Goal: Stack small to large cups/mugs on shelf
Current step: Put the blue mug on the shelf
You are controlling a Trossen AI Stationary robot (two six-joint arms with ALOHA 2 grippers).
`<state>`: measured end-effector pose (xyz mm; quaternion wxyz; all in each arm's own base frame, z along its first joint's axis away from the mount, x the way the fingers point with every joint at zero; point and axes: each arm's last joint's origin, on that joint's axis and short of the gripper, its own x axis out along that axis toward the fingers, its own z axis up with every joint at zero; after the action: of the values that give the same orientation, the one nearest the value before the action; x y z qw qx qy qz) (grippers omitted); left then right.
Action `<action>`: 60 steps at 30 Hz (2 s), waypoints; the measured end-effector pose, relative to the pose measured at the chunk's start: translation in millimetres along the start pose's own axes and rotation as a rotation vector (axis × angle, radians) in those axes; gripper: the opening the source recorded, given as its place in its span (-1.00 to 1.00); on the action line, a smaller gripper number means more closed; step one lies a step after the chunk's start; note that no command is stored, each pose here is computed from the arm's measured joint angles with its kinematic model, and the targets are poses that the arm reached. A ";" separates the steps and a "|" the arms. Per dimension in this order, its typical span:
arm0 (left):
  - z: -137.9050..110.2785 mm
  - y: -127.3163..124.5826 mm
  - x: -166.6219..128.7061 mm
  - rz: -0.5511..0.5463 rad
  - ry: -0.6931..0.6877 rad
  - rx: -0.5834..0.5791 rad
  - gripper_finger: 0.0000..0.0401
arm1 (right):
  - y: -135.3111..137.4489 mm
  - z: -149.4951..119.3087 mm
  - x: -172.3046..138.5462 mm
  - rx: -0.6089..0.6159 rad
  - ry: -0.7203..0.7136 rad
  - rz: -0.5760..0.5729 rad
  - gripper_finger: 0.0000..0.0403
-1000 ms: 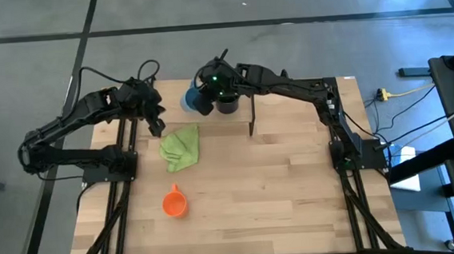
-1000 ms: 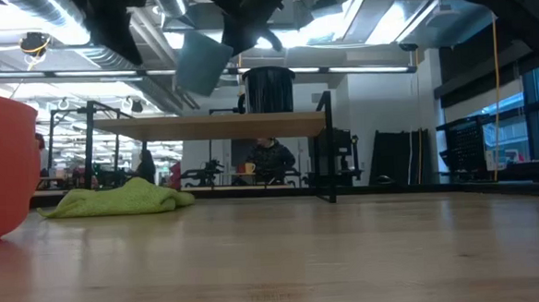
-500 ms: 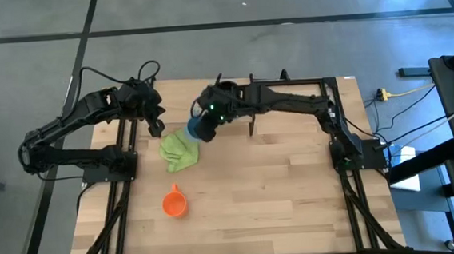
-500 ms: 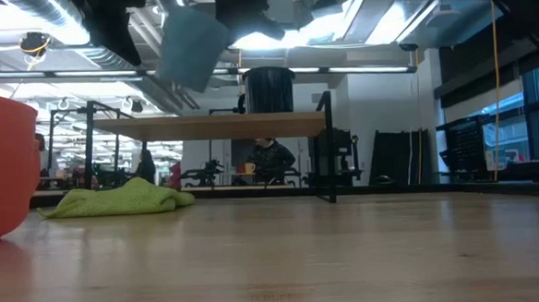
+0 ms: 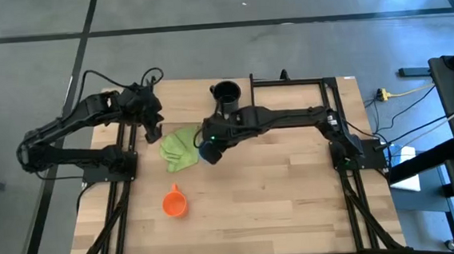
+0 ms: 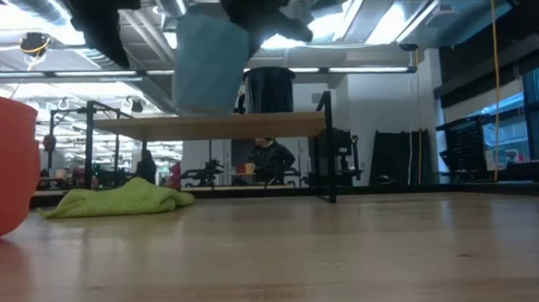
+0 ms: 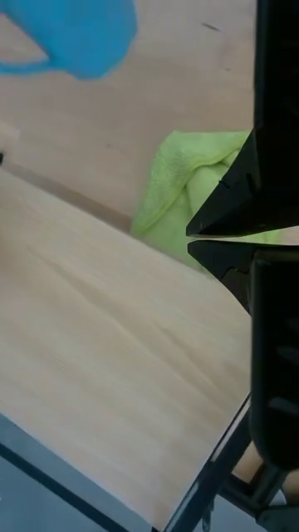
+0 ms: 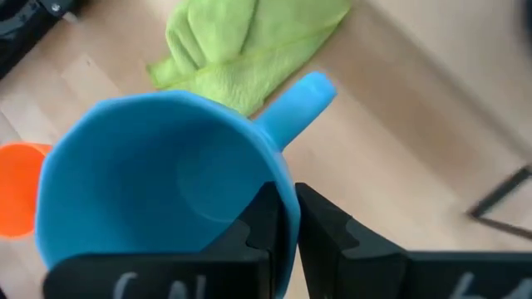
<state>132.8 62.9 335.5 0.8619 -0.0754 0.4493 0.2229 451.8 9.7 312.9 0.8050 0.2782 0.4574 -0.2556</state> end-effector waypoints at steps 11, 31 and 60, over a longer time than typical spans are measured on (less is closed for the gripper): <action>-7.1 -2.9 -13.2 -0.050 -0.055 -0.006 -0.93 | -0.4 -8.6 52.1 0.112 0.051 0.154 -0.81; -8.3 -3.4 -11.9 -0.065 -0.031 -0.007 -0.93 | -5.1 -26.2 74.9 0.068 0.175 0.061 -0.81; -6.9 -11.1 -11.1 -0.110 -0.033 0.027 -0.93 | 3.4 -19.7 96.3 0.050 0.092 0.098 -0.49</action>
<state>127.2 47.2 339.6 0.8811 -0.0848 0.4330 0.1701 485.8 10.4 220.6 0.7875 0.3316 0.4733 -0.2141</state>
